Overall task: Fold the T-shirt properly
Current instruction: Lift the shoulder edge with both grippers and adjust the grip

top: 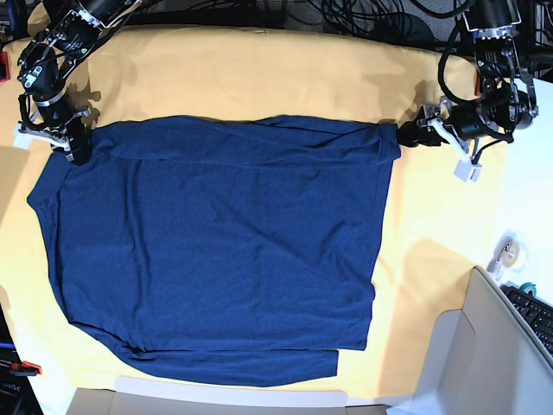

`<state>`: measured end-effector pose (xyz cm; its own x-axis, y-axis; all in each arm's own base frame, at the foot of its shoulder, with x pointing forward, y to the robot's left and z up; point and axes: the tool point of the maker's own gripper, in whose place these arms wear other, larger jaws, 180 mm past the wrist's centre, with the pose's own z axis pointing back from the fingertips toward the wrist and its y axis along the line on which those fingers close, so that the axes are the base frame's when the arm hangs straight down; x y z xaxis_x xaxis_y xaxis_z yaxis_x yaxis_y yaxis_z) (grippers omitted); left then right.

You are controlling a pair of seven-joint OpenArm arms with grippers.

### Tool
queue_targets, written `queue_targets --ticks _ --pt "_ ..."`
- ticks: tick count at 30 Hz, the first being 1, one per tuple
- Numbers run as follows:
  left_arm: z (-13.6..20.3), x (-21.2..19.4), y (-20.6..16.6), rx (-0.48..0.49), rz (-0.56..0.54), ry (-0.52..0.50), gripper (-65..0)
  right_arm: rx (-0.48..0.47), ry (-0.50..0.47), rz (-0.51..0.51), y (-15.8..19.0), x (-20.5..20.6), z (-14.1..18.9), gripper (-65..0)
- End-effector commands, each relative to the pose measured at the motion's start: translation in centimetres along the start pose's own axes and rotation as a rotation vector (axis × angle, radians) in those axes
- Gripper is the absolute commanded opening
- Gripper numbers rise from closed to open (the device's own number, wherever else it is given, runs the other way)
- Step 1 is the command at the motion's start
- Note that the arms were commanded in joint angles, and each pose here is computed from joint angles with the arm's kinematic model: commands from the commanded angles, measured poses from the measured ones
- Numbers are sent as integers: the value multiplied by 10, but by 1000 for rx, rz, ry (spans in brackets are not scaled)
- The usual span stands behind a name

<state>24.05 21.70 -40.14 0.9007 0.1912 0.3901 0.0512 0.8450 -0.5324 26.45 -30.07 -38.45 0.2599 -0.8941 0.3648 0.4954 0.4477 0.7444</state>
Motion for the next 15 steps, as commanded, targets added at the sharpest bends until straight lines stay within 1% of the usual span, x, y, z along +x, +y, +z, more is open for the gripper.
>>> queue_targets --ticks 1,10,15 --pt "6 16 -5 -16 -28 -30 -330 14 -5 2 4 4 1 -567" --pt "1 16 -11 -35 -18 -33 -330 14 -6 2 5 4 2 -567" --pt "-9 11 -21 -67 0 -33 -330 15 -6 3 5 4 2 -567"
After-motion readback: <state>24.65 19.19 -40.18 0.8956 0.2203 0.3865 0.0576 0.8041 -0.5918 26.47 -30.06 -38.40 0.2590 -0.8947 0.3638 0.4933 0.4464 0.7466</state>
